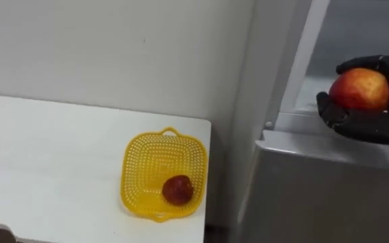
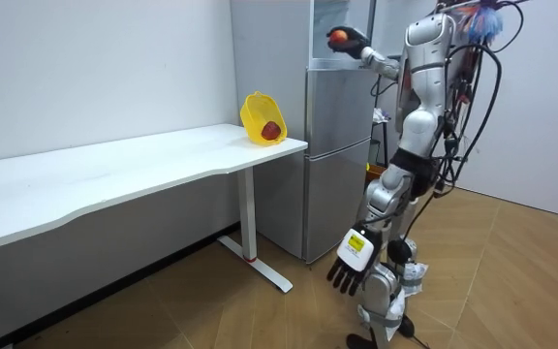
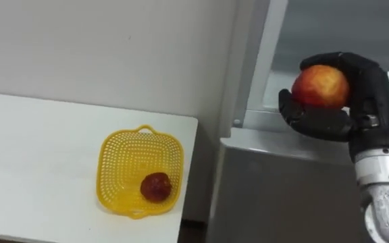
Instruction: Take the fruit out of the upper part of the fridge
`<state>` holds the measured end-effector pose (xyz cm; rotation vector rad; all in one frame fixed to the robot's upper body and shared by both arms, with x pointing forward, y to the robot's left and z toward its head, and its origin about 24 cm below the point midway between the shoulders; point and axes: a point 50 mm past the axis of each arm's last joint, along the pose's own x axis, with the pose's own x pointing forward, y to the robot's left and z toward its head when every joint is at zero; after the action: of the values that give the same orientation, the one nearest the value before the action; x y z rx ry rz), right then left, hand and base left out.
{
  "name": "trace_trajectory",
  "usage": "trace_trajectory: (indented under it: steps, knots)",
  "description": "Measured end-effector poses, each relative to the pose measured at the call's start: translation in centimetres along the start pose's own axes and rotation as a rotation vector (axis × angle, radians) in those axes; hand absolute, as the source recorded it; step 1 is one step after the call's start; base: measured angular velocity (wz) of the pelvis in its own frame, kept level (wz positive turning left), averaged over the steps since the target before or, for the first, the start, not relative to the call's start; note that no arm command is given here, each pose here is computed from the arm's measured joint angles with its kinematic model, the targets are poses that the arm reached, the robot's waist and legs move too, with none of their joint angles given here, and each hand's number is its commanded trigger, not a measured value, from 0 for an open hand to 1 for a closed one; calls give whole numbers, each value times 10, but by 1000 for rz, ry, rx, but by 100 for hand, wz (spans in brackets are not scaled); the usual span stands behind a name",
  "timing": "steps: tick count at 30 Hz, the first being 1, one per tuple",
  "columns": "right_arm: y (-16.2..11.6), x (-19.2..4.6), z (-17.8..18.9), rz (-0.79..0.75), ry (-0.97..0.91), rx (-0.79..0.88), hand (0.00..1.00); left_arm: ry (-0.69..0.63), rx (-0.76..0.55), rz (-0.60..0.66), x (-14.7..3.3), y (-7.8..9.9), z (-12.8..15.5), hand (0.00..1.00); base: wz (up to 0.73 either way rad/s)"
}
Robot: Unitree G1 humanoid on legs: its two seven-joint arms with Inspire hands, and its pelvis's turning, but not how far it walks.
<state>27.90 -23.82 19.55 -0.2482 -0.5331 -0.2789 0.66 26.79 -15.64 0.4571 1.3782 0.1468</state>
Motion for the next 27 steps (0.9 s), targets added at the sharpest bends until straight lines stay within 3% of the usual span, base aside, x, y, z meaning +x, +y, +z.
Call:
trace_trajectory:
  steps: [12,17,27]
  knots:
    - [17,-35,72,-47,-472,-45,100,-17,22,-11,0,-8,0,0,-6]
    - [53,-50,74,125,-524,-102,100,-45,78,-32,3,-12,13,0,0]
    - [100,-61,59,376,-576,-332,100,-52,125,-74,6,-6,21,0,0]
